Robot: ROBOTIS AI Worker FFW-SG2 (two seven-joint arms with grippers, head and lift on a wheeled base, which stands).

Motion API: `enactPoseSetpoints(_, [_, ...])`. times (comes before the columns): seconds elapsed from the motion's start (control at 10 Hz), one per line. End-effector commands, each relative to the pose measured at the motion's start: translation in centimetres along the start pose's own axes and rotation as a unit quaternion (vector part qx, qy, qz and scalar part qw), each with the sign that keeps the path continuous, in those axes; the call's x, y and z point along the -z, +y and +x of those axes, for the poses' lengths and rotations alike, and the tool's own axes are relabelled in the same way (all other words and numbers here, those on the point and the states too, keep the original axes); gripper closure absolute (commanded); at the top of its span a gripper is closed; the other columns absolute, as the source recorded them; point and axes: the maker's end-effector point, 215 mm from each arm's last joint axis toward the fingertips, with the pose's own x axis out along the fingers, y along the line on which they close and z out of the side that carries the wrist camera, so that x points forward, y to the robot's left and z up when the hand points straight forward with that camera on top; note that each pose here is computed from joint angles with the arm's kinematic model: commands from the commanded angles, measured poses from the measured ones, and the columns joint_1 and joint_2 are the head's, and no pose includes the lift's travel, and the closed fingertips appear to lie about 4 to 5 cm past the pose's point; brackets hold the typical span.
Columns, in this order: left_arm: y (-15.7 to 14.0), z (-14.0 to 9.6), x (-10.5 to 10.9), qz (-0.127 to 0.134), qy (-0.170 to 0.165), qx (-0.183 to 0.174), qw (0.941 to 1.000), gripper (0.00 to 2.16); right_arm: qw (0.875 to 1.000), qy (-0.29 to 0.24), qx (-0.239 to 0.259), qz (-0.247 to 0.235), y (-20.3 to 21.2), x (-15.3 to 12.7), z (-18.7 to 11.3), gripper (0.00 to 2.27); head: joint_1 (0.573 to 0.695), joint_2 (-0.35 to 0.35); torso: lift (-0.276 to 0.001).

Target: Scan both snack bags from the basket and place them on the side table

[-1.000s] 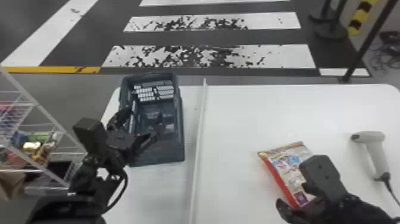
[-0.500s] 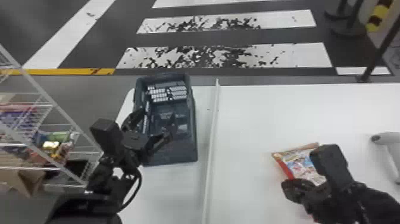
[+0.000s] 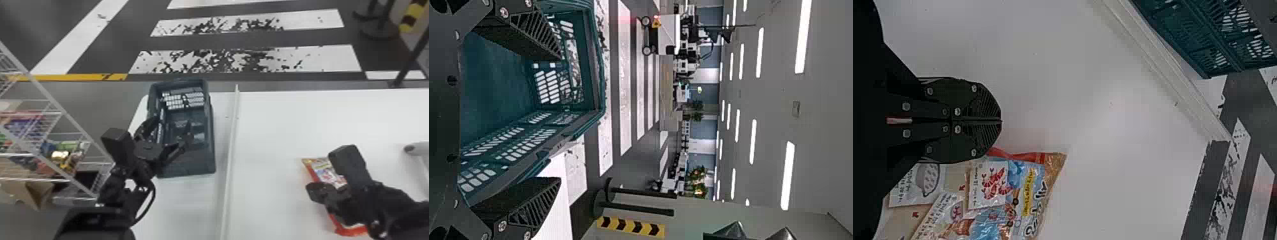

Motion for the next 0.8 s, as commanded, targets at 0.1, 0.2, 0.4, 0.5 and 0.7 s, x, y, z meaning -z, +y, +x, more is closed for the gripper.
enactPoseSetpoints(0.1, [0.3, -0.1, 0.1, 0.001, 0.001, -0.002, 1.0, 0.15, 1.0, 0.01, 0.018, -0.007, -1.9, -0.4, 1.2, 2.25, 0.695, 0.175, -0.075])
enactPoseSetpoints(0.2, [0.3, -0.1, 0.1, 0.001, 0.001, -0.002, 1.0, 0.15, 1.0, 0.012, 0.023, -0.009, -2.5, -0.5, 1.3, 2.25, 0.695, 0.169, -0.075])
enactPoseSetpoints(0.4, [0.4, -0.1, 0.1, 0.0, 0.001, -0.003, 1.0, 0.15, 1.0, 0.01, 0.012, -0.004, -2.0, -0.3, 1.0, 2.25, 0.695, 0.162, -0.075])
enactPoseSetpoints(0.5, [0.4, -0.1, 0.1, 0.0, 0.001, -0.003, 1.0, 0.15, 1.0, -0.005, 0.003, -0.001, -1.1, -1.2, 0.2, 2.25, 0.695, 0.165, -0.075])
enactPoseSetpoints(0.7, [0.4, -0.1, 0.2, -0.001, 0.002, -0.004, 1.0, 0.15, 0.999, -0.032, -0.001, 0.021, -1.3, -3.3, -2.8, 2.25, 0.695, 0.178, -0.075])
